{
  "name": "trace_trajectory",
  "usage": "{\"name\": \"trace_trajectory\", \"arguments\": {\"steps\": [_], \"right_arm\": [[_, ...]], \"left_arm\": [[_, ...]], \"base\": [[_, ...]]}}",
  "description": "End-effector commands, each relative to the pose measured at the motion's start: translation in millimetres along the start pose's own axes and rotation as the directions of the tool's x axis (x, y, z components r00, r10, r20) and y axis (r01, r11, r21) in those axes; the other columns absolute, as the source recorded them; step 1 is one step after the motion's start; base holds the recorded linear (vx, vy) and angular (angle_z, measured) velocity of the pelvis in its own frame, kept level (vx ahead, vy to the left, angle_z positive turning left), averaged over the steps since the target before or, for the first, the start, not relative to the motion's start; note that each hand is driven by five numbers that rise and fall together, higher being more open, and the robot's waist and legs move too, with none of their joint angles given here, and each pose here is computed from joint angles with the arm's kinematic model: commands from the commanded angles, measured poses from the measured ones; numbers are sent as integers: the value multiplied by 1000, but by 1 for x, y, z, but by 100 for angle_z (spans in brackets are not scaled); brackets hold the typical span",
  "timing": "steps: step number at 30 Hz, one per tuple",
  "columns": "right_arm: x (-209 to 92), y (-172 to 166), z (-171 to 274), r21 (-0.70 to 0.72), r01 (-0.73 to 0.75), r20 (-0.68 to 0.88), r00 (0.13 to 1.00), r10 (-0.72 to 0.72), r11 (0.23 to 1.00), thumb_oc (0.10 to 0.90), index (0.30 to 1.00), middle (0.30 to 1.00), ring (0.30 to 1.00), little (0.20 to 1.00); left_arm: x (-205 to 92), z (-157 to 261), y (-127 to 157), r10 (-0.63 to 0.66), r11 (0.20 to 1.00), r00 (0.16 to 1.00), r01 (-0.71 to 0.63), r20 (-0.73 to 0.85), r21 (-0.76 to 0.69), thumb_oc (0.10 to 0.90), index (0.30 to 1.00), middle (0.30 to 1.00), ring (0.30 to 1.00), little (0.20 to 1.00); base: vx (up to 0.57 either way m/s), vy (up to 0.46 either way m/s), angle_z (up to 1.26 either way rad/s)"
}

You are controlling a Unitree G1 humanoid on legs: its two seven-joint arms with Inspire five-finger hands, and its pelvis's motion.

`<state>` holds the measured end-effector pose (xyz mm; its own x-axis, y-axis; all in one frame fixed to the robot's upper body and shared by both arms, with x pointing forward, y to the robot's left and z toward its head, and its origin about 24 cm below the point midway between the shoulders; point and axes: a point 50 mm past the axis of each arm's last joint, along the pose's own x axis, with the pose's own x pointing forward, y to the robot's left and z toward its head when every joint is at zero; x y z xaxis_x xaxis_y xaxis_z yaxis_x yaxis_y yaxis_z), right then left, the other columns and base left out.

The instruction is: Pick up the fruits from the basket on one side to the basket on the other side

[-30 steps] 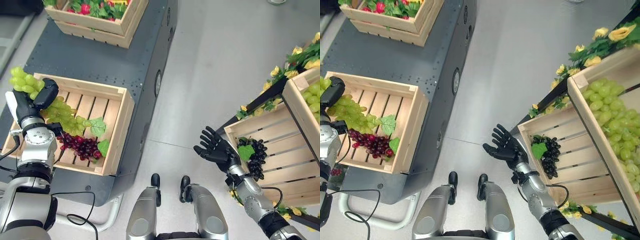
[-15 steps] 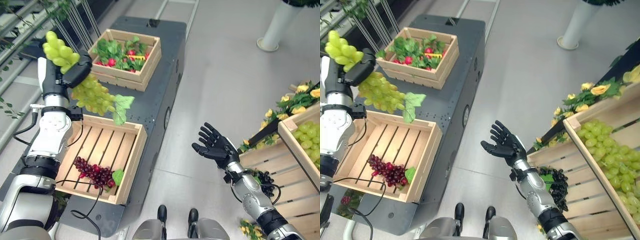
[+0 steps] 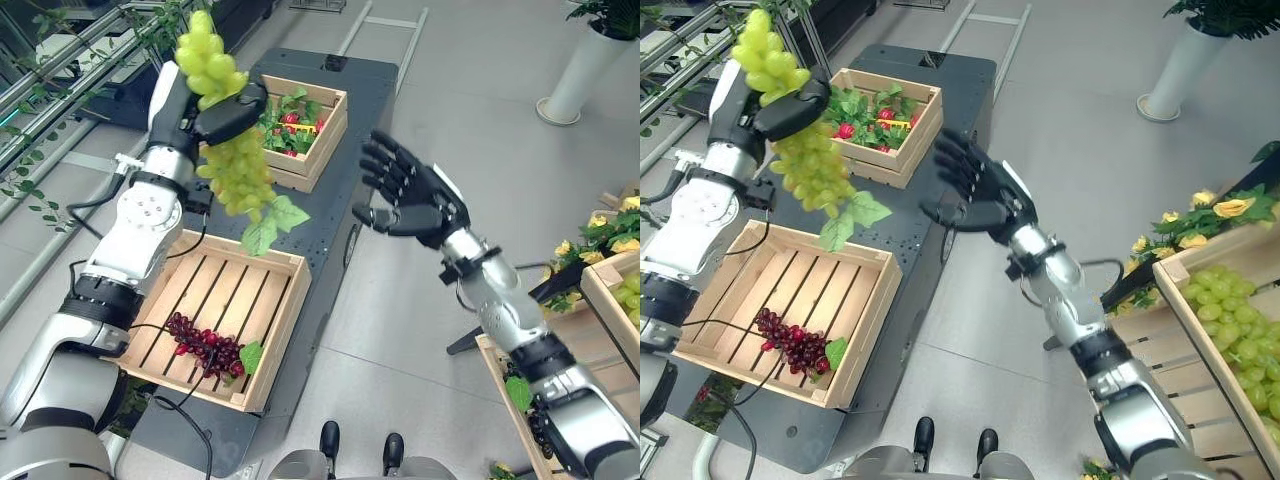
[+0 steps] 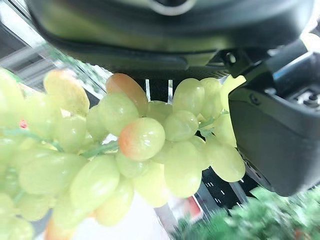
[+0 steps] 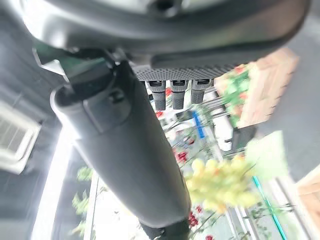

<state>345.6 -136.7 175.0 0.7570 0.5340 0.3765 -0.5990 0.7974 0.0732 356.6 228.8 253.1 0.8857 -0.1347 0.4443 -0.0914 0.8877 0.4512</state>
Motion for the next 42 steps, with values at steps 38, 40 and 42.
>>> {"name": "trace_trajectory", "arguments": {"steps": [38,40,42], "right_arm": [[53,56,-11,234,-207,-144,959,244,950,800,900,900,900,900],[60,61,-3,246,-221,-77,966,246,944,800,900,900,900,900],[63,64,3,253,-223,-18,972,235,942,800,900,900,900,900]], "left_arm": [[28,96,-92,-340,838,857,463,386,-289,400,300,300,300,300],[29,95,-95,-355,834,855,472,378,-285,400,300,300,300,300],[30,92,-97,-361,834,857,473,367,-285,400,300,300,300,300]], "base": [[16,-8,-4],[0,0,0],[0,0,0]]}}
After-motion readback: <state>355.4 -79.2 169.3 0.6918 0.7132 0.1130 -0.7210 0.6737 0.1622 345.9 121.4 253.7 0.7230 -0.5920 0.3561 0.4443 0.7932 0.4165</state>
